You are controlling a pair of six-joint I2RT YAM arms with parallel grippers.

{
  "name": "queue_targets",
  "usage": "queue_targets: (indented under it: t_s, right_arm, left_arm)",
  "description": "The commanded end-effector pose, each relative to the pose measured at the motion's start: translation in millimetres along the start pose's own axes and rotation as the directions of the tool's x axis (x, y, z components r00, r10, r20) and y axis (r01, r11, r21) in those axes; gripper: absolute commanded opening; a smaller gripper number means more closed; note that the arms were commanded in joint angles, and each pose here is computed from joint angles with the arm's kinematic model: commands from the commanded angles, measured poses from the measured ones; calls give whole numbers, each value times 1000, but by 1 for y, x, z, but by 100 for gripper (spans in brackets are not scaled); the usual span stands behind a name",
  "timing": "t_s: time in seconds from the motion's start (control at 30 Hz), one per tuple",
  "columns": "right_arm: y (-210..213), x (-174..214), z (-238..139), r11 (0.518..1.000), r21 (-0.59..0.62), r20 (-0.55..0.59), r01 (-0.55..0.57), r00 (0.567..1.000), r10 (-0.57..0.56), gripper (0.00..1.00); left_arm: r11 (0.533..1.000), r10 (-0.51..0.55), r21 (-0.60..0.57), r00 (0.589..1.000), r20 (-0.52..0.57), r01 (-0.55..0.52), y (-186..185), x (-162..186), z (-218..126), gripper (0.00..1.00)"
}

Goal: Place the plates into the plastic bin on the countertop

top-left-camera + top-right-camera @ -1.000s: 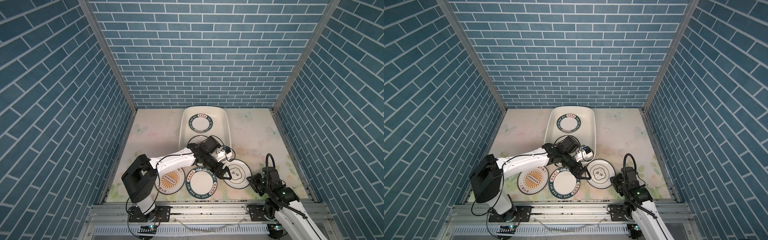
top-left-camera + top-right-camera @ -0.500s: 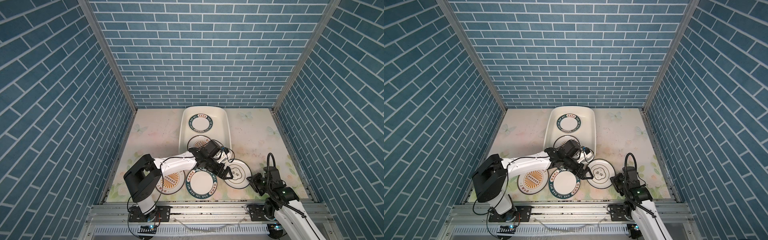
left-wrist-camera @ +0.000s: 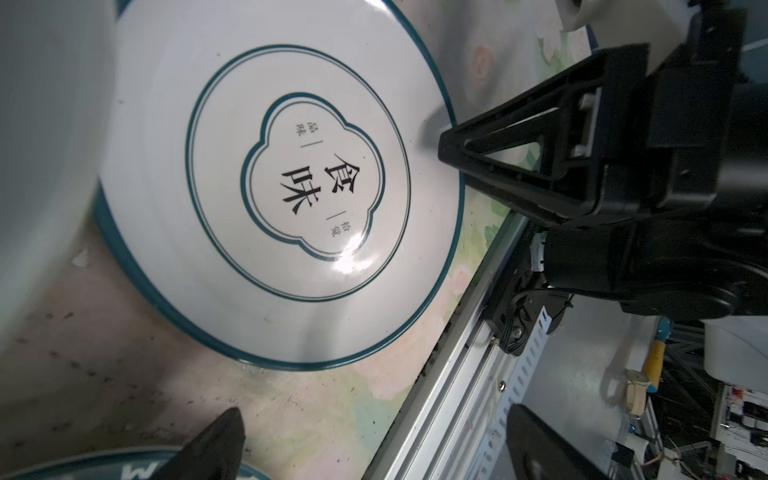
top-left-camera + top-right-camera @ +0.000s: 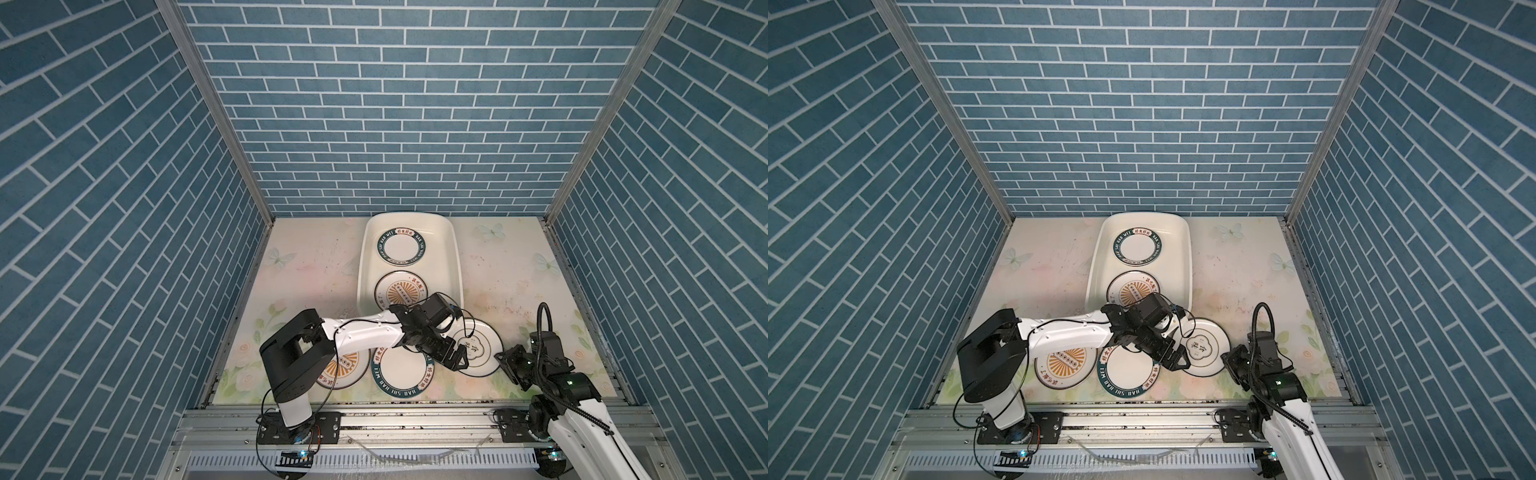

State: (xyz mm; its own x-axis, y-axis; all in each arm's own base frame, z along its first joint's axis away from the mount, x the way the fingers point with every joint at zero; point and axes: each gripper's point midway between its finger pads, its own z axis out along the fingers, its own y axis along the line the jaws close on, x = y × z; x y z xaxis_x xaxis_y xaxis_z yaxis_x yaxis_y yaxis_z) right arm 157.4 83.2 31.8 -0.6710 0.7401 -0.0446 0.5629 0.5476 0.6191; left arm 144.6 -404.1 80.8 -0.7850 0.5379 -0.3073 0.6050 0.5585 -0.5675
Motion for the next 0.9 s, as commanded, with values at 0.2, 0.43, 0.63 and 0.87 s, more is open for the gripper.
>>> queue_targets:
  t_s: [0.2, 0.43, 0.63, 0.87]
  right_arm:
    - [6, -3, -6, 1000, -5, 5, 19, 1000, -19, 30]
    - [3, -5, -4, 1000, 1, 4, 7, 1000, -7, 32]
    - [2, -10, -15, 999, 39, 30, 24, 999, -25, 33]
    - [13, -18, -42, 996, 57, 90, 66, 993, -71, 35]
  left_arm:
    - [996, 61, -59, 998, -26, -63, -2, 3, 13, 100]
    - [994, 82, -74, 996, -45, -85, -1, 6, 17, 100]
    - [990, 83, -106, 995, -57, -88, 0, 7, 18, 99]
    - [978, 109, -169, 990, -84, -122, 6, 11, 26, 100]
